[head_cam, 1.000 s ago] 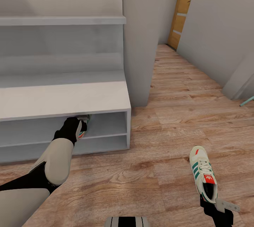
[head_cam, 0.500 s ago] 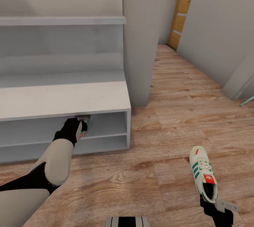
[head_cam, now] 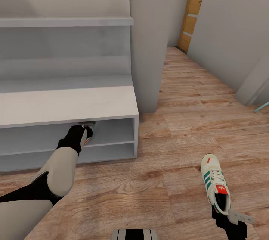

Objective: Pick up the two gym shoes and the two sandals from the corridor floor and place them onto the hallstand (shoe rack) in the corridor, making sure they are on the rack and not on the floor. Arrange them so the two gym shoes are next to each other and the two sandals are next to each other.

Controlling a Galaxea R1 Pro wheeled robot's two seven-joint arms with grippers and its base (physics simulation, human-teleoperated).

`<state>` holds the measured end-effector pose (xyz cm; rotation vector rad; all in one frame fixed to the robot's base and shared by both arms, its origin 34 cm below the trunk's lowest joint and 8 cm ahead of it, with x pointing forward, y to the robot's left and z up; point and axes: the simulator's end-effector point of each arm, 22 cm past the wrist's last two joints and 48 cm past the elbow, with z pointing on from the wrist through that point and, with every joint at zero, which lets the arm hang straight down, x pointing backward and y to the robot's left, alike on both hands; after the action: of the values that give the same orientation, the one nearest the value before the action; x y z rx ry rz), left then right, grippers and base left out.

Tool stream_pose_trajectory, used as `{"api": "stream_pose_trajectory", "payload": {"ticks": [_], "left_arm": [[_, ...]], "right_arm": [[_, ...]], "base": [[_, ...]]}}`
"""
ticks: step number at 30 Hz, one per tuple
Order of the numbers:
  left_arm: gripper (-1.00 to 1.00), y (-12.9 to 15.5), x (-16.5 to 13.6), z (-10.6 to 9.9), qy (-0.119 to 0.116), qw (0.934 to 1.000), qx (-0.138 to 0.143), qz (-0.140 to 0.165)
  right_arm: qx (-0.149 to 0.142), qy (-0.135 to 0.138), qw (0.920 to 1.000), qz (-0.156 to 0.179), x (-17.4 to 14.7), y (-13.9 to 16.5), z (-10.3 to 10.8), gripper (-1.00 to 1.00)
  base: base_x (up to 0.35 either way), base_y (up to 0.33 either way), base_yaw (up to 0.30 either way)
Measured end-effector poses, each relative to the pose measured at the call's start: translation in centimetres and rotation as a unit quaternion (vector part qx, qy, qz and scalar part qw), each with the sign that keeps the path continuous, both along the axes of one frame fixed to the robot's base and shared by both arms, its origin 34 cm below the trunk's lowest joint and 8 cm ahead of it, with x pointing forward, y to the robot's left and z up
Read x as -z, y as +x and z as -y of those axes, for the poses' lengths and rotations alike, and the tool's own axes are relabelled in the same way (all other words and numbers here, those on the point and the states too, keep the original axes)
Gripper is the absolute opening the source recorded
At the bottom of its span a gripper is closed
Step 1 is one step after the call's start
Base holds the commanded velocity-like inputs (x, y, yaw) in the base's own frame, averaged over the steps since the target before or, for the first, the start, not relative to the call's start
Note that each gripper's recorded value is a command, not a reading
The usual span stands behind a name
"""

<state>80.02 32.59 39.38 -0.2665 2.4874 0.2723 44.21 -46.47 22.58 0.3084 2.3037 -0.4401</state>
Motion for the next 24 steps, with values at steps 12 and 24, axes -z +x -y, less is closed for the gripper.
{"api": "stream_pose_trajectory", "payload": {"ticks": [12,24], "left_arm": [[-1.00,0.01,0.00,0.01,0.000,1.0000,0.000,0.000],[-1.00,-0.01,0.00,0.01,0.001,1.0000,0.001,-0.001]], "right_arm": [[0.000,0.000,1.0000,0.000,-0.02,0.03,0.03,-1.00],[0.000,0.000,1.0000,0.000,0.02,-0.02,-0.01,-1.00]], "base": [[0.030,0.000,0.000],[0.000,0.000,0.000]]}}
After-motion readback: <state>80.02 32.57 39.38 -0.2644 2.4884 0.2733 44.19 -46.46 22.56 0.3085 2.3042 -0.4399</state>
